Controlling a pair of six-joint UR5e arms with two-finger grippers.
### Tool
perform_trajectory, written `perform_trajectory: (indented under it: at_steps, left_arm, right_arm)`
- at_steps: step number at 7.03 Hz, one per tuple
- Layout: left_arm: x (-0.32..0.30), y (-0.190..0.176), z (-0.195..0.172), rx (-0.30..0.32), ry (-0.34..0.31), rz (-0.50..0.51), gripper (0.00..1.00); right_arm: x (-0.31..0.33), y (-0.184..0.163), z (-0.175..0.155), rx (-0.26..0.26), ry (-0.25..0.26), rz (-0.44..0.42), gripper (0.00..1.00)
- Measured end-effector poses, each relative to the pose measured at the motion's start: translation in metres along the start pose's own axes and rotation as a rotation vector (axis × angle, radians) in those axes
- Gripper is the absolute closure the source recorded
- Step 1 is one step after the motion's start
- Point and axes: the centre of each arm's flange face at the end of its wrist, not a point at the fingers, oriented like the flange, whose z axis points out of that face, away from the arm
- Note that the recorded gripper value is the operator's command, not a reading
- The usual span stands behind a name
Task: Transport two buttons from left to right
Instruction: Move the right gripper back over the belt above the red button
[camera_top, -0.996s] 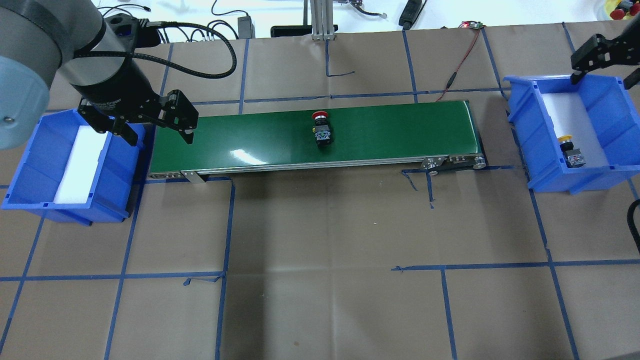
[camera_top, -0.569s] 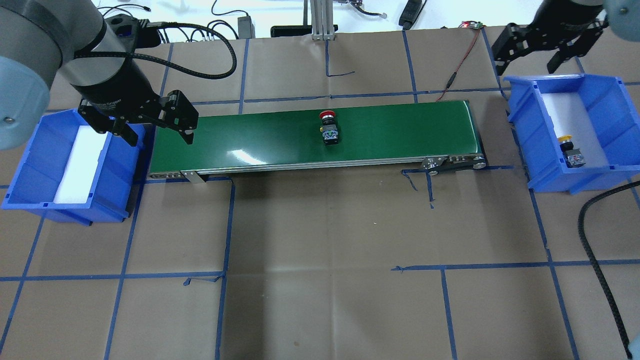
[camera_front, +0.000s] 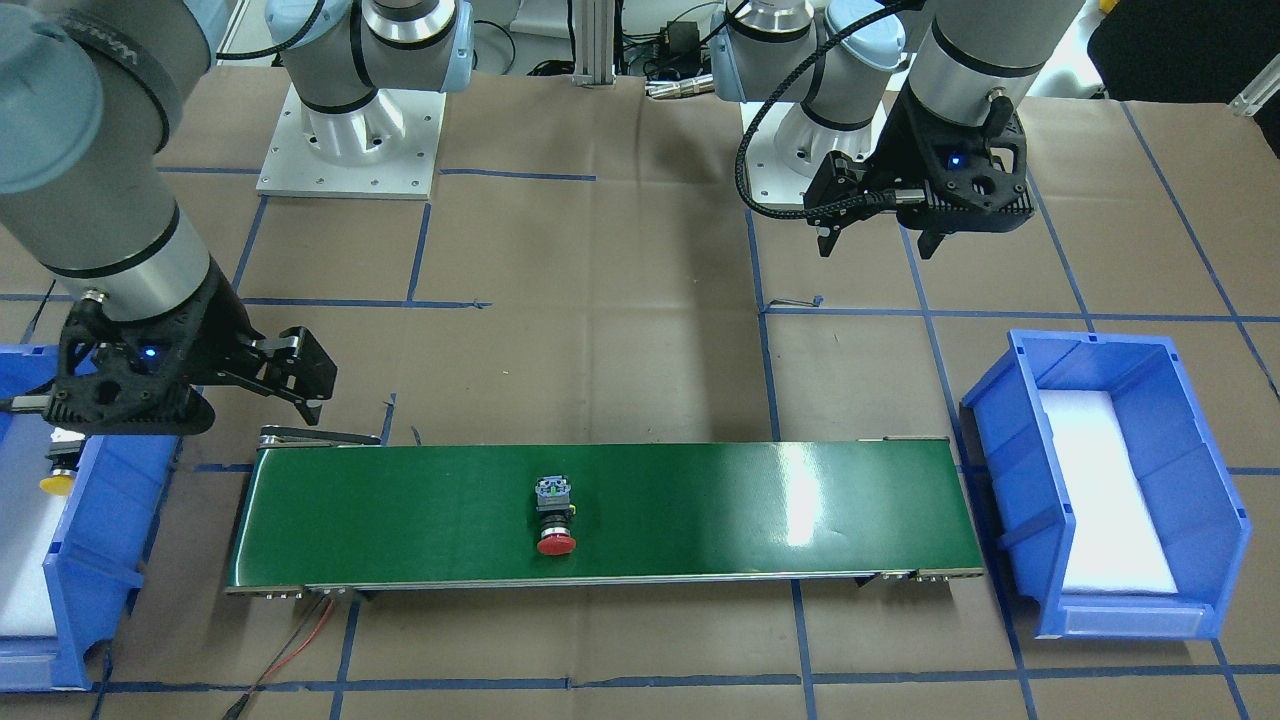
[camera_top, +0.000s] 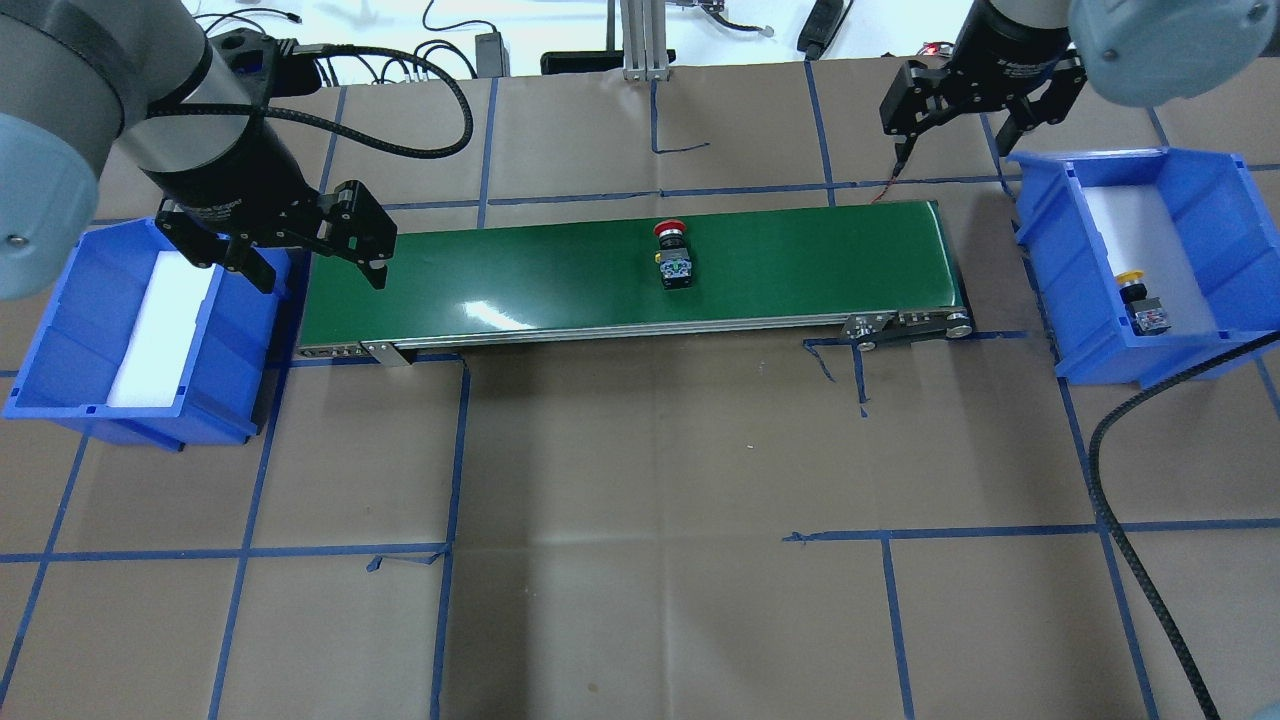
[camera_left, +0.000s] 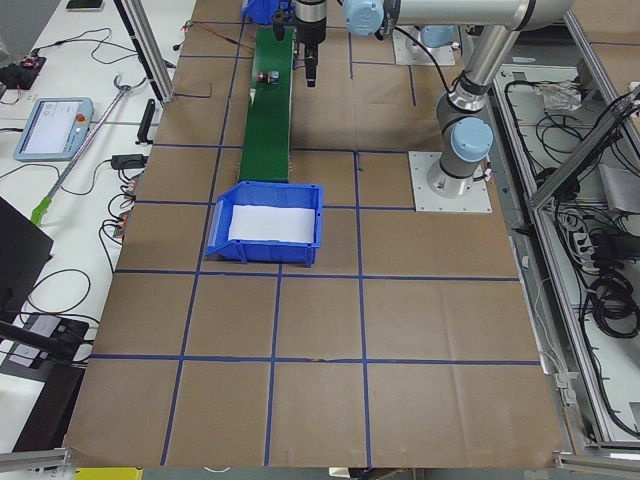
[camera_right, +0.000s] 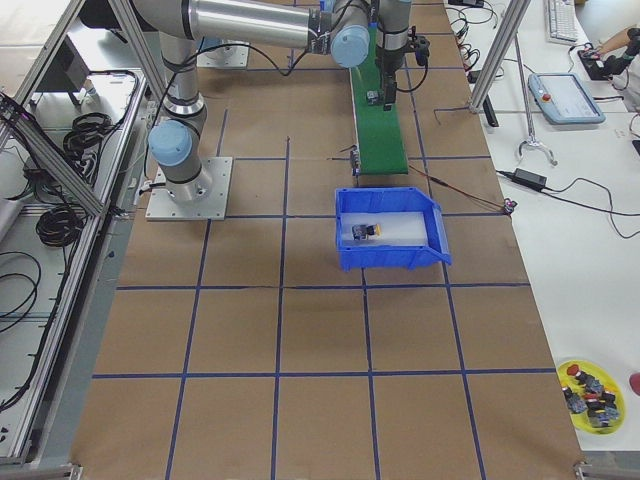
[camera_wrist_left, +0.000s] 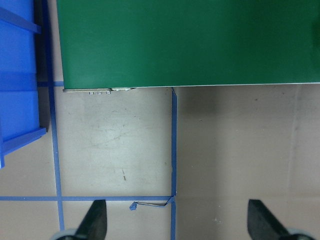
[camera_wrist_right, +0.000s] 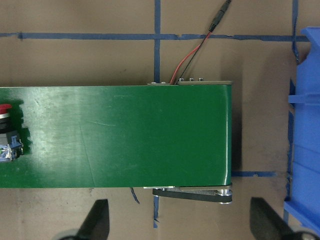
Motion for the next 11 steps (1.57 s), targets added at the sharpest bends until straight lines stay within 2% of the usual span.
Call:
perform_trajectory:
  at_steps: [4,8,11]
  left_arm:
    - [0.000,0.001,0.000,0.000,0.000,0.000,0.00]
    - [0.000,0.002,0.000,-0.001,0.000,0.001,0.00]
    - [0.000,0.002,0.000,-0.001,0.000,0.001,0.00]
  right_arm:
    - [-0.015,-0.014,0.039,-0.036,-0.017,0.036,0.01]
    - [-0.017,-0.030,0.076,-0.038,-0.022,0.051,0.01]
    - [-0.022,-0.025,0.094,0.004,-0.026,0.069,0.01]
